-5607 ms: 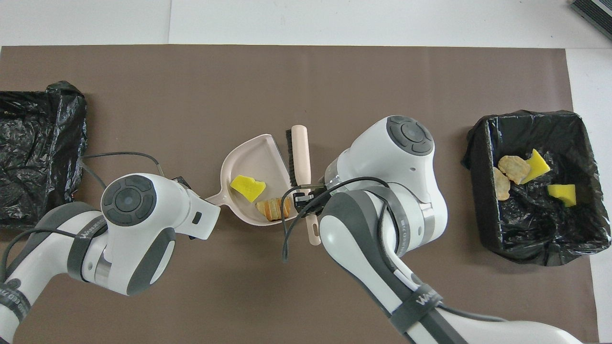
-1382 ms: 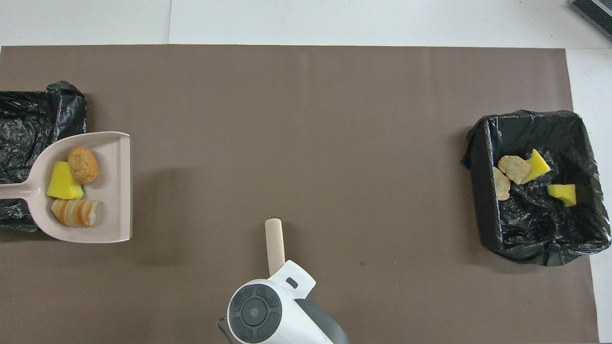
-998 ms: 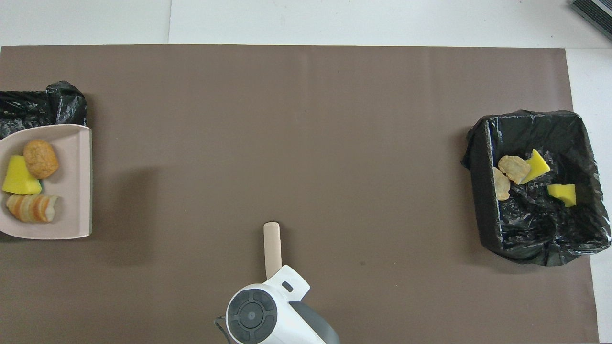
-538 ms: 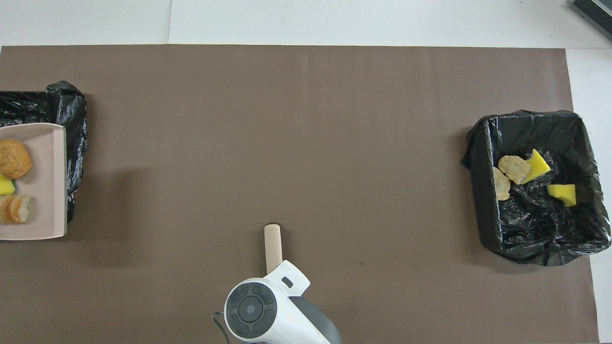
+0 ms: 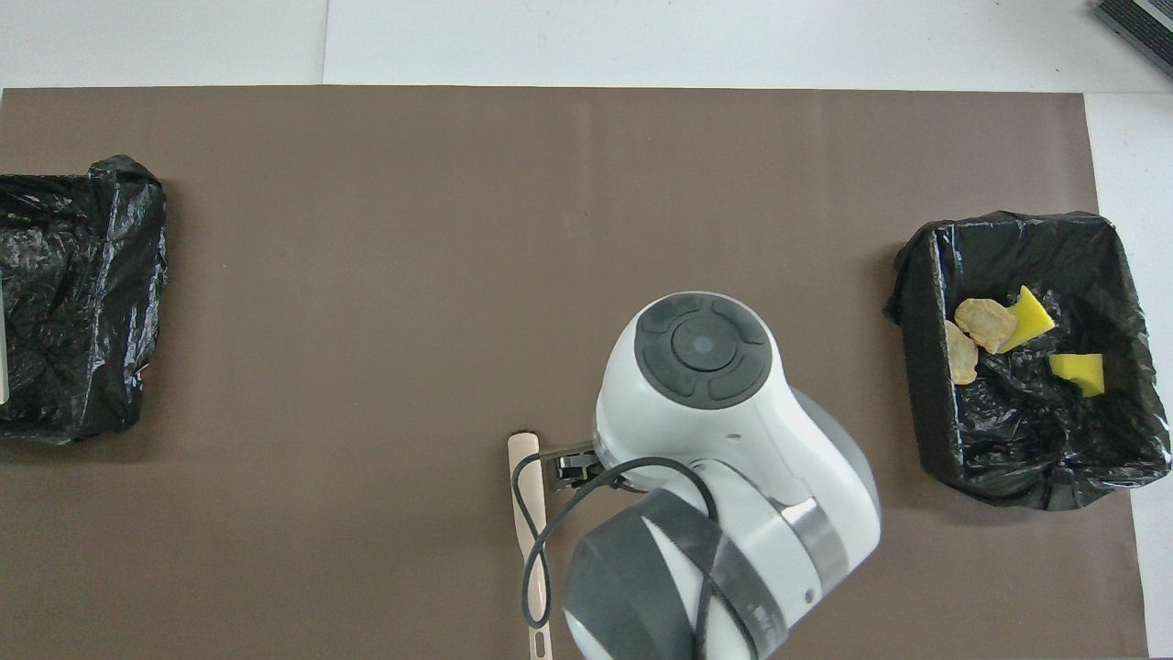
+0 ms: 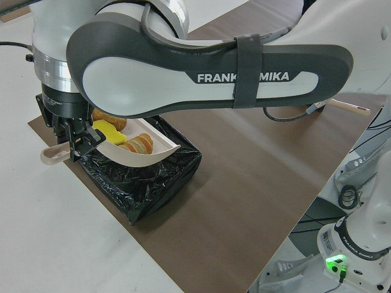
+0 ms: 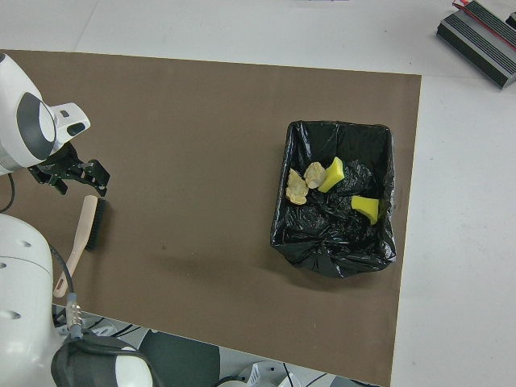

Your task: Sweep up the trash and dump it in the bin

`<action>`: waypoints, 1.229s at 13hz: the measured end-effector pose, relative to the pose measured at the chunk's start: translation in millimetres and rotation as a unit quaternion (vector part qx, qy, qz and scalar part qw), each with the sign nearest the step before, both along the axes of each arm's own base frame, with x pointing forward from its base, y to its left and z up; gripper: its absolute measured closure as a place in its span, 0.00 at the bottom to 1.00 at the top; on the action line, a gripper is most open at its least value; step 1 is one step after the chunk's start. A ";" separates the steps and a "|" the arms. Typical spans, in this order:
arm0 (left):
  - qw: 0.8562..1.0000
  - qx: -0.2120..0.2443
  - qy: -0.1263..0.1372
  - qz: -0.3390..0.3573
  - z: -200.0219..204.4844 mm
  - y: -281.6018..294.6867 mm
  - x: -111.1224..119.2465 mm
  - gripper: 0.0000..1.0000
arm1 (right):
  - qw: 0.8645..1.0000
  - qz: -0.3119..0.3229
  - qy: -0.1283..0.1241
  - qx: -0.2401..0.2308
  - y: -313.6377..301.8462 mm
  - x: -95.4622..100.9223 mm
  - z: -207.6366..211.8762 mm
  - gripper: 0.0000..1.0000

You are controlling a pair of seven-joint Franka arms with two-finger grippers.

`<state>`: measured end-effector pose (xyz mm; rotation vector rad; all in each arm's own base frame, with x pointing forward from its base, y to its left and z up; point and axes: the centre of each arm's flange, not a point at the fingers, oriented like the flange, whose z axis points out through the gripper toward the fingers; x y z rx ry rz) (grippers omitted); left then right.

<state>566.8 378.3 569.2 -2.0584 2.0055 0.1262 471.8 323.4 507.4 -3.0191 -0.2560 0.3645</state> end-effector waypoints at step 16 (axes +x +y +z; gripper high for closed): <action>0.982 0.174 0.073 -0.026 -21.0 -62.4 23.7 0.68 | 0.992 -0.066 -0.096 -0.049 -345.6 116.5 45.3 0.00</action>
